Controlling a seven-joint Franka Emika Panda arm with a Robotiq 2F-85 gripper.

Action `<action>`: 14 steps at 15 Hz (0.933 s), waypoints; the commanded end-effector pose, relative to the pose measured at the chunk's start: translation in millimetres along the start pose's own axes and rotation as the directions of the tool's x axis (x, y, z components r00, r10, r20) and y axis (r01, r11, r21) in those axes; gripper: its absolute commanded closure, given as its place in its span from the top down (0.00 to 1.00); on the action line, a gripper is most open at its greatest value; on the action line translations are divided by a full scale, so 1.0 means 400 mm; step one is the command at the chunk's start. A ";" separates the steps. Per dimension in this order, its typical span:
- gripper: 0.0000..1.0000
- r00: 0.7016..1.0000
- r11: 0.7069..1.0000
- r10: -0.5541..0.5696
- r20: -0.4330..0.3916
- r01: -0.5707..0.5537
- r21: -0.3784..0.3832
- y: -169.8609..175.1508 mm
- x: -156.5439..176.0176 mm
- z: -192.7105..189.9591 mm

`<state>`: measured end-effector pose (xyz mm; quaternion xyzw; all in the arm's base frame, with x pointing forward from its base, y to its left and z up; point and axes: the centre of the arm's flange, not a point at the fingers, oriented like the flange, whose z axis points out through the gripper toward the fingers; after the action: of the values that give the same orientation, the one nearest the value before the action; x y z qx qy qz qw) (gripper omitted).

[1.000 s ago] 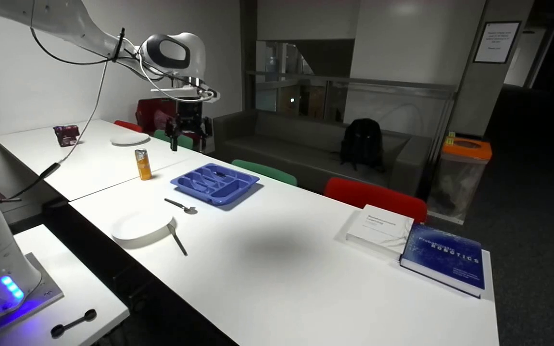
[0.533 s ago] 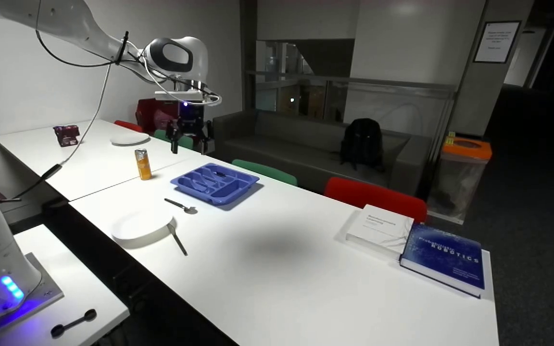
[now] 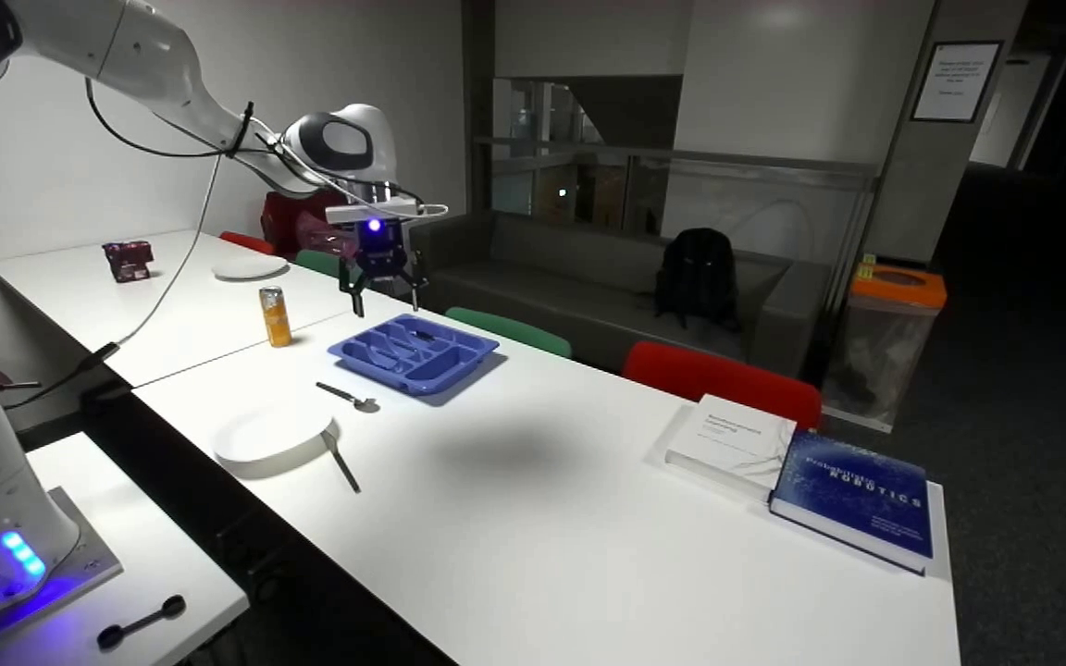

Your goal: Put the knife in blue object

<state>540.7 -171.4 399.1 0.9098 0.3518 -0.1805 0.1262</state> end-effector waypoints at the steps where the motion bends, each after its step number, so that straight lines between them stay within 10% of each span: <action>1: 1.00 0.993 0.994 -0.109 -0.033 0.108 -0.030 -0.019 -0.030 0.075; 9: 1.00 0.872 0.875 -0.446 -0.200 0.472 0.108 -0.077 -0.165 0.207; 14: 1.00 0.903 0.903 -0.401 -0.152 0.418 0.099 -0.056 -0.103 0.232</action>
<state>474.8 -212.8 330.2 0.8313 0.5302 -0.1667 0.0031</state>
